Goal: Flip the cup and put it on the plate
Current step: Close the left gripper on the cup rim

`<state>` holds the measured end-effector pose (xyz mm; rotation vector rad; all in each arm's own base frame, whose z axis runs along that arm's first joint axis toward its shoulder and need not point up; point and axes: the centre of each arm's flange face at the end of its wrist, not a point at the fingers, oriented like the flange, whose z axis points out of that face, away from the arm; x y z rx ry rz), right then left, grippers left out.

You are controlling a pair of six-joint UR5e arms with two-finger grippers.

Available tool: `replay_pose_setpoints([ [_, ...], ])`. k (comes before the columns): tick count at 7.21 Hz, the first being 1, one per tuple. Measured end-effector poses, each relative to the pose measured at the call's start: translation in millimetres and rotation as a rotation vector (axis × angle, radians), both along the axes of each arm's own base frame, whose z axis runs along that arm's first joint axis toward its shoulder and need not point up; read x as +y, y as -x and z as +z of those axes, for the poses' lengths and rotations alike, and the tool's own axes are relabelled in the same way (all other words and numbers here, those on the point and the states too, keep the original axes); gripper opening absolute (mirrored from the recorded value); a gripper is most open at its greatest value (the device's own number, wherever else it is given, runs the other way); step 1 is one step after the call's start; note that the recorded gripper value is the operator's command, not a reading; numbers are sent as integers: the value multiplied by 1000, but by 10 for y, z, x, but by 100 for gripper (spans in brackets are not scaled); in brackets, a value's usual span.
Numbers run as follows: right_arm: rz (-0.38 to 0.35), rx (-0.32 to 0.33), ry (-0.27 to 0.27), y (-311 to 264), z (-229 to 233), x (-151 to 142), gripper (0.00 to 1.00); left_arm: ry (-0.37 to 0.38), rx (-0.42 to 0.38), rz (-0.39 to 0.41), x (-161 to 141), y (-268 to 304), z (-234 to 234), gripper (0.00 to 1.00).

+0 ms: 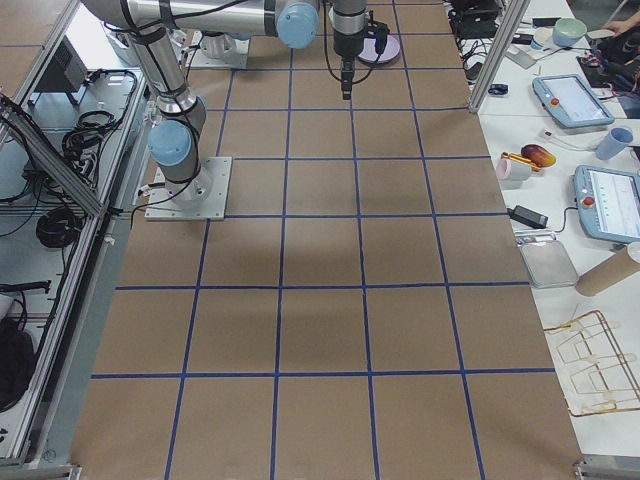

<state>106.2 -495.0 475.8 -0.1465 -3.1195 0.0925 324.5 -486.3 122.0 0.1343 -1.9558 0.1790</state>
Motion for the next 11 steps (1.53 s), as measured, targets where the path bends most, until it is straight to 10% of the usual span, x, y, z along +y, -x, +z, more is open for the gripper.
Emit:
replay_pose_setpoints([
  [8,0,0,0,-1,1,-1,100,7,-12,-5,-35,10,4,0],
  [11,0,0,1,-2,3,0,100,5,-13,-3,-37,8,10,0],
])
